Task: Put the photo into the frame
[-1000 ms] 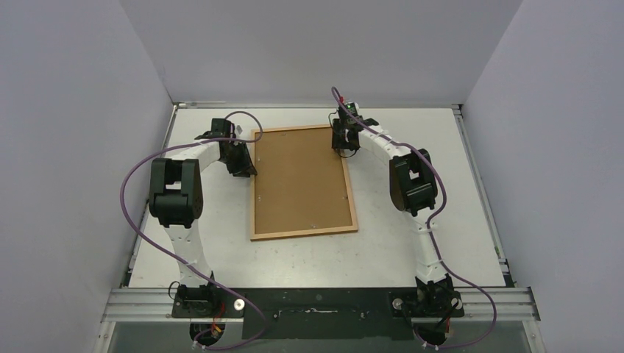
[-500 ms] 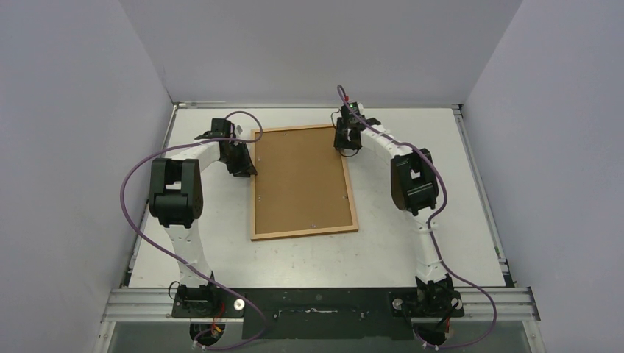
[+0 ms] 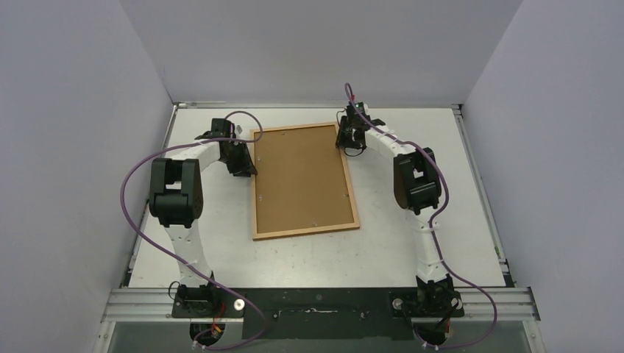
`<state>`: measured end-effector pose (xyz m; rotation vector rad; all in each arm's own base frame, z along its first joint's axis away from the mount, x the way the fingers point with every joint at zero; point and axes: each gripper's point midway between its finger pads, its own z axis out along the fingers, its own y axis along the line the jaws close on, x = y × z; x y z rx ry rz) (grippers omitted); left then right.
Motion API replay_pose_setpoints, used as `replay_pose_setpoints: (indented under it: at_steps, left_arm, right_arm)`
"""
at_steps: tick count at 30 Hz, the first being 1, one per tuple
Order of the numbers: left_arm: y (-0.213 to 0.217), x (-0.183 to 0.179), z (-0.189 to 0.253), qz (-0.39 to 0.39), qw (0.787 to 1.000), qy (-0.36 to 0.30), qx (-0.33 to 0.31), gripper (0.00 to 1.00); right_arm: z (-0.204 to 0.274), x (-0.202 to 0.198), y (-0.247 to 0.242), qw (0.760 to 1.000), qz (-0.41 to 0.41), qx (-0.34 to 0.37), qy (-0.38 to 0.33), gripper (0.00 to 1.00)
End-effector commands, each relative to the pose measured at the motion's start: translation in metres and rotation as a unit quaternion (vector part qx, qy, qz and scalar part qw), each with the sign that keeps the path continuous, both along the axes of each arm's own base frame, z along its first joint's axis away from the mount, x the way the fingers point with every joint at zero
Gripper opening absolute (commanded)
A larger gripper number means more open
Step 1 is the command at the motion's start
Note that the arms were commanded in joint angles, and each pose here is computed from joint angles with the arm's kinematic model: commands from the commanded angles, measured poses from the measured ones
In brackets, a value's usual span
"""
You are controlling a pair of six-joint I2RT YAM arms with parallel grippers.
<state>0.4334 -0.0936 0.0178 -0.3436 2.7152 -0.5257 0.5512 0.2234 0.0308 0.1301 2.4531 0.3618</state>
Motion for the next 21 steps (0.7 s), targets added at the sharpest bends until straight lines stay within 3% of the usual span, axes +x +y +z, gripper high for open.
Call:
replay_pose_setpoints:
  at_steps: [1, 7, 13, 21]
  left_arm:
    - [0.004, -0.027, -0.033, 0.002, 0.998, 0.066, 0.025, 0.26]
    - [0.005, -0.011, -0.013, 0.016, 0.999, 0.039, 0.012, 0.36]
    - [0.017, -0.010, -0.001, 0.037, 0.998, 0.045, 0.025, 0.58]
    - [0.014, -0.009, 0.015, 0.048, 0.999, 0.019, 0.013, 0.66]
  right_arm:
    - [0.000, -0.004, -0.004, 1.000, -0.018, 0.001, 0.013, 0.32]
    - [0.068, 0.010, -0.020, 0.997, -0.052, 0.041, -0.035, 0.54]
    - [0.100, -0.014, -0.027, 0.998, -0.033, 0.049, -0.029, 0.55]
    - [0.121, -0.078, -0.027, 0.998, -0.038, 0.026, -0.034, 0.62]
